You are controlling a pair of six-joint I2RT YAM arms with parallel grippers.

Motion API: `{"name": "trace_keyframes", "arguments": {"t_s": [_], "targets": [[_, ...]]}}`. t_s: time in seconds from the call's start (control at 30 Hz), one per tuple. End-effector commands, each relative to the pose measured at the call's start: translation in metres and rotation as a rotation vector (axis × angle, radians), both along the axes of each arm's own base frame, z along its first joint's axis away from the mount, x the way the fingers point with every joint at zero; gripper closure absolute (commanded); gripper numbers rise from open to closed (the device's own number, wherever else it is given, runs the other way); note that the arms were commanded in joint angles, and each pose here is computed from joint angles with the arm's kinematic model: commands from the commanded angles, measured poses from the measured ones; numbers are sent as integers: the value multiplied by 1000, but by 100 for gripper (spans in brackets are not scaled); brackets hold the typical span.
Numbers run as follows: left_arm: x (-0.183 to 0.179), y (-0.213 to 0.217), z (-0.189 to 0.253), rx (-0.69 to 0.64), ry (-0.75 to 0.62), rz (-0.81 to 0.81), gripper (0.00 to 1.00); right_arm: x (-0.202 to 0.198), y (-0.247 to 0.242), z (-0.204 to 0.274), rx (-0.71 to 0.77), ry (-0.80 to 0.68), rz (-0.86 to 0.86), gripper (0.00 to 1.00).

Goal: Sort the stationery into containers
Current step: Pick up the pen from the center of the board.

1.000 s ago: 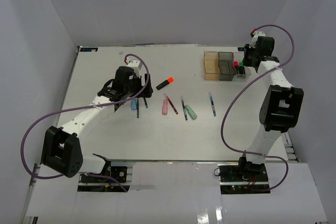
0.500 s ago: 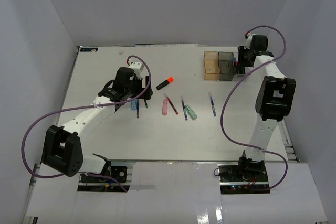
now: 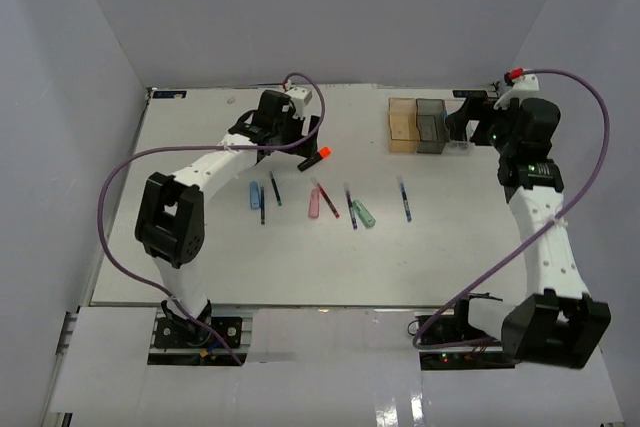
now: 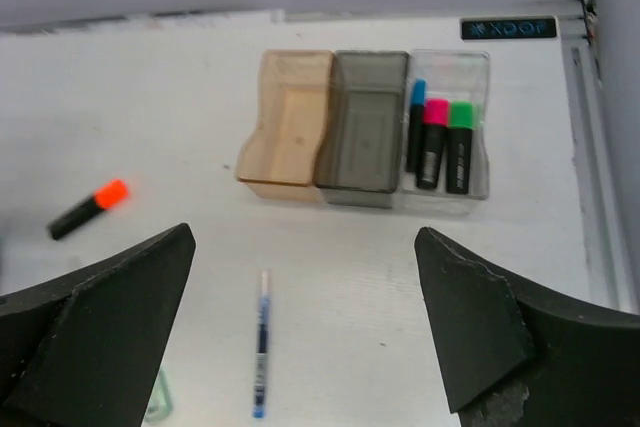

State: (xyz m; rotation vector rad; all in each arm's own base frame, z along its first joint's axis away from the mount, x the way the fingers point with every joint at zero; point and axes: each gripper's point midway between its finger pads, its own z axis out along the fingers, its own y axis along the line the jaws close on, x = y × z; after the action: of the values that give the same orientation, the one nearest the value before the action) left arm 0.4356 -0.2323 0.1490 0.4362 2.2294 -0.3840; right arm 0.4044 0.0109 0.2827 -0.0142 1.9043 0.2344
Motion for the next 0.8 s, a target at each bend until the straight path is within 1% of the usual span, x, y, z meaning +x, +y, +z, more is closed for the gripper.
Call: {"name": "trace_keyframes", "arguments": {"t_s": [0.0,0.03,0.07,0.13,0.17,0.23,0.3,0.33,0.4,0.53,0.77], "targets": [[8,-26,1,47,-24,-123,2,-37,29,13,135,-112,78,2],[11,-30,-6,54,-13,-127,2,-44,33,12,154,-131,85,1],[21,-36,-14,77,-16,-155,2,-53,36,9,193,-134,83,3],[26,-40,-25,88,9,-168,2,-67,44,8,219,-179,100,4],[30,-42,-40,105,33,-172,2,-71,50,5,226,-176,114,4],[41,-47,-39,114,21,-172,2,-81,63,-7,233,-156,152,4],[47,-49,-53,132,35,-176,2,-90,79,-17,231,-140,204,4],[51,-51,-50,128,25,-176,3,-95,80,-28,229,-124,203,4],[55,-54,-61,141,36,-176,3,-101,86,-39,225,-108,226,4],[59,-55,-79,171,49,-170,5,-107,94,-45,223,-94,258,4],[65,-61,-105,193,77,-156,16,-110,100,-56,198,-68,285,3]]}}
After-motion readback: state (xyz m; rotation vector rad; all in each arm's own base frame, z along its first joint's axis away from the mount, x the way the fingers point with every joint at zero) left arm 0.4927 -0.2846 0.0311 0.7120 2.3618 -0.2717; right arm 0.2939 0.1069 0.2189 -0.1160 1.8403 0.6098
